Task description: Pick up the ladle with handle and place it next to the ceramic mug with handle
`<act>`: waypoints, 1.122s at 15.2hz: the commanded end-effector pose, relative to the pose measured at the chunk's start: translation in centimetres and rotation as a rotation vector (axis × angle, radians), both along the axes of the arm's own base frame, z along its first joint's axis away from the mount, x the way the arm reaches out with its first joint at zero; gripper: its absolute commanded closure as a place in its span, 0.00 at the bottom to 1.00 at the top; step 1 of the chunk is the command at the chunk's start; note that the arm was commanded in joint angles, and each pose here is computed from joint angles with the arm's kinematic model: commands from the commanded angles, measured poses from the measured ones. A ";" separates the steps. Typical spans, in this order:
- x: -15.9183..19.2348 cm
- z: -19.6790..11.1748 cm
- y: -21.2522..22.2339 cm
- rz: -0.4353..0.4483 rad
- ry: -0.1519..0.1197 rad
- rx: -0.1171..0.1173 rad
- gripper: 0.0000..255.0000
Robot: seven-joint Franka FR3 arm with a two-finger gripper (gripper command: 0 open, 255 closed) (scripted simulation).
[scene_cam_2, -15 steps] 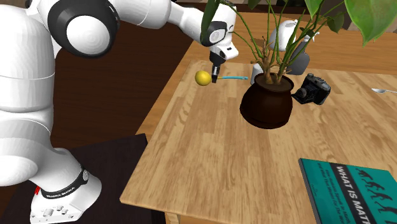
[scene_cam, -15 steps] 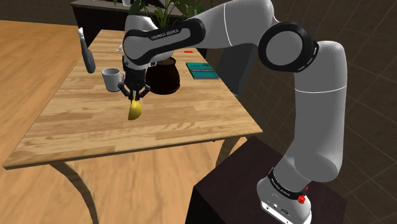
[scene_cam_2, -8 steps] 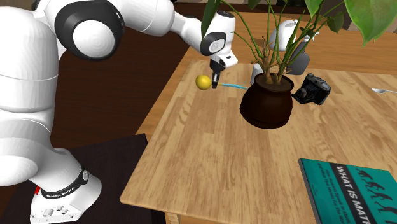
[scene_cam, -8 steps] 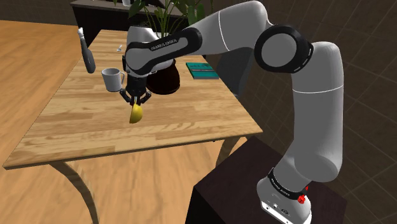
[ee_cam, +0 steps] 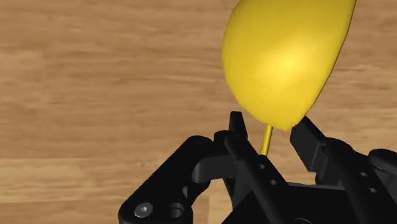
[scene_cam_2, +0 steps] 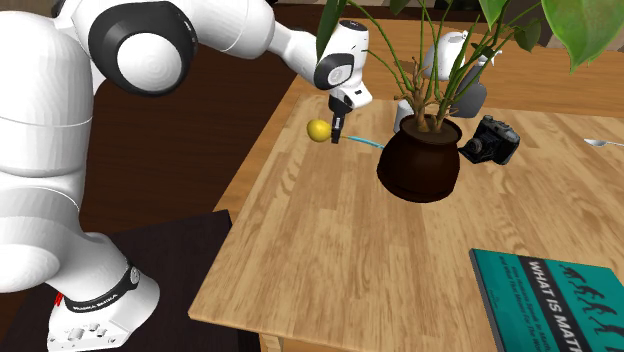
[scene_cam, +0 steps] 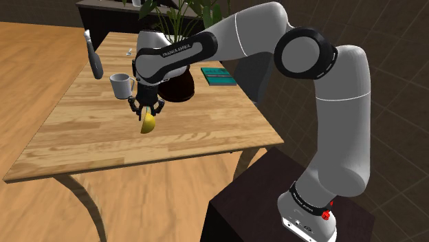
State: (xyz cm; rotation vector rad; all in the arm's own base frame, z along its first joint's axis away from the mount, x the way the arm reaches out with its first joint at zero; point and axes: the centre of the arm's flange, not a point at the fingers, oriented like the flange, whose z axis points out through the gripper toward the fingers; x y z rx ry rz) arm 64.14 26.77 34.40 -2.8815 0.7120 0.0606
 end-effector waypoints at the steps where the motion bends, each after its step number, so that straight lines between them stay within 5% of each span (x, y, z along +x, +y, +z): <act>1: 0.0 0.0 0.0 0.000 0.000 0.000 0.00; 5: 0.0 0.0 0.0 0.000 0.000 0.000 0.00; 9: 0.0 4.9 -0.9 0.000 0.000 0.000 0.00; 17: 0.0 4.9 -0.9 0.000 0.000 0.000 0.00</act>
